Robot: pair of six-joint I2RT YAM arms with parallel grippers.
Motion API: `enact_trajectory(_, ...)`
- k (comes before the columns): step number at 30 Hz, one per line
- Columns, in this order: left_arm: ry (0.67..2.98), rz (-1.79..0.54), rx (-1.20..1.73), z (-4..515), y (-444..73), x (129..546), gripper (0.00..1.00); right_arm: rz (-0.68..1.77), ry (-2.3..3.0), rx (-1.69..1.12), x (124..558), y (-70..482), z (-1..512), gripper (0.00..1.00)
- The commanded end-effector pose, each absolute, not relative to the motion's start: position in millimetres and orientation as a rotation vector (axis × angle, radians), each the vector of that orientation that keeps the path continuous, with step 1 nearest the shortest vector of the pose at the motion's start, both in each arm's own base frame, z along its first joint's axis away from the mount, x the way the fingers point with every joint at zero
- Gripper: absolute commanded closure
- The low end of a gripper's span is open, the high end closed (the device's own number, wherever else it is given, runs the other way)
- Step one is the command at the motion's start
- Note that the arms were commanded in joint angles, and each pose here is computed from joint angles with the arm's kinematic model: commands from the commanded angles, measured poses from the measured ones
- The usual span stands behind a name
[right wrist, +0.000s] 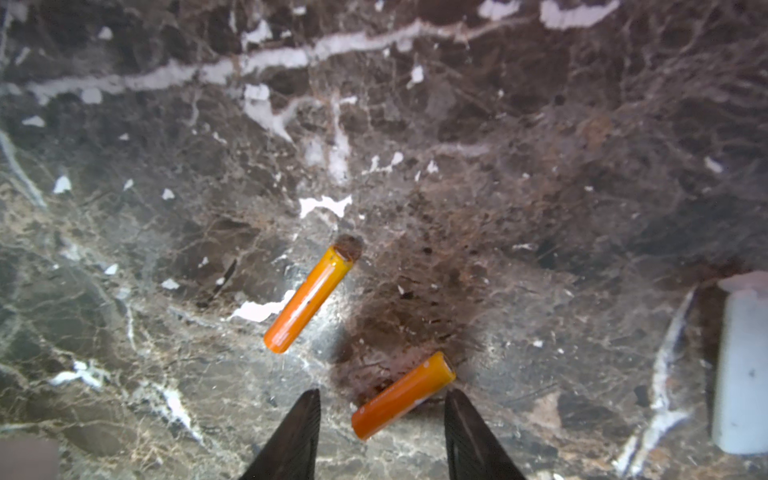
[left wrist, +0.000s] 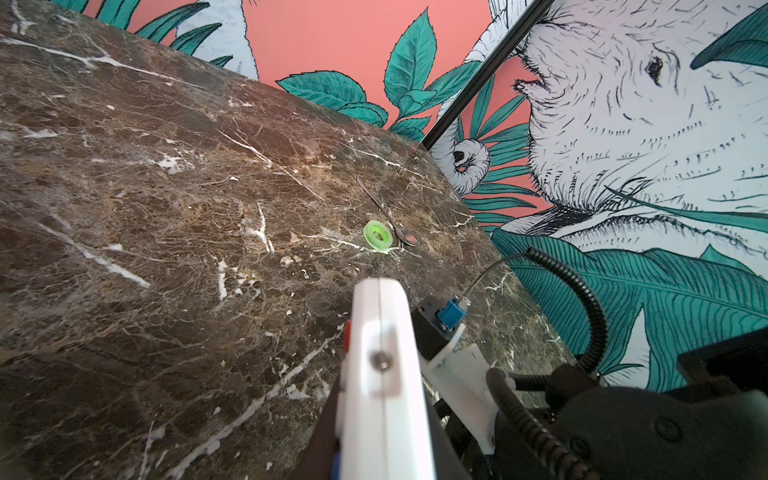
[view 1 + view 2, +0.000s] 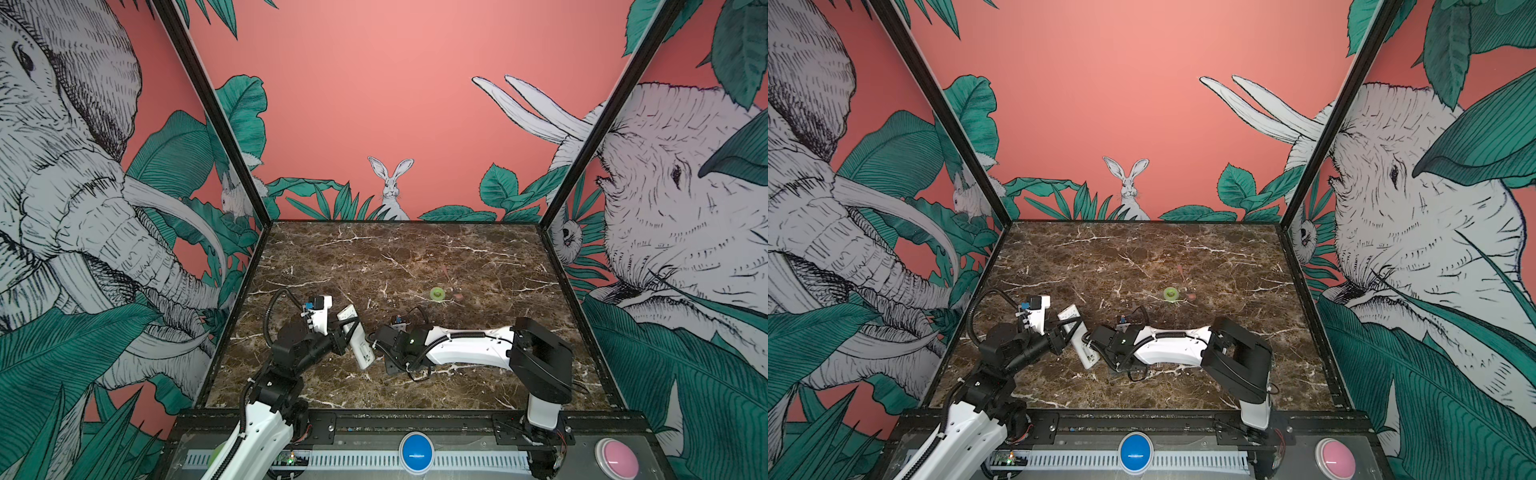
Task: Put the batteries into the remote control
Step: 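Move the right gripper over the nearer orange battery, then lower the right gripper and grasp the orange battery upright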
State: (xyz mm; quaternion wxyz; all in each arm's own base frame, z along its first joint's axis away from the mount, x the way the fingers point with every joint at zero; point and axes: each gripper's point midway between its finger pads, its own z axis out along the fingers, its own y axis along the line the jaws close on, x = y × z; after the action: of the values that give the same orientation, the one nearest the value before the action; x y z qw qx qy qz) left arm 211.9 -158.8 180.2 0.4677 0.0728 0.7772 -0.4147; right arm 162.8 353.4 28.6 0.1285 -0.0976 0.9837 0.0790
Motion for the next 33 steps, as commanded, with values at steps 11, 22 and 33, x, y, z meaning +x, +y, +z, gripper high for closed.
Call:
enact_trajectory(11, 1.889, -1.022, 0.188, 183, -159, 212, 1.0, 0.147, 2.884, -0.222, 162, 348, 17, 0.63)
enact_trajectory(22, 1.889, -1.024, 0.19, 182, -160, 212, 1.0, 0.094, 2.888, -0.257, 159, 336, 13, 0.89)
enact_trajectory(33, 1.916, -1.075, 0.197, 180, -168, 216, 1.0, 0.044, 2.786, -0.39, 164, 309, 27, 0.99)
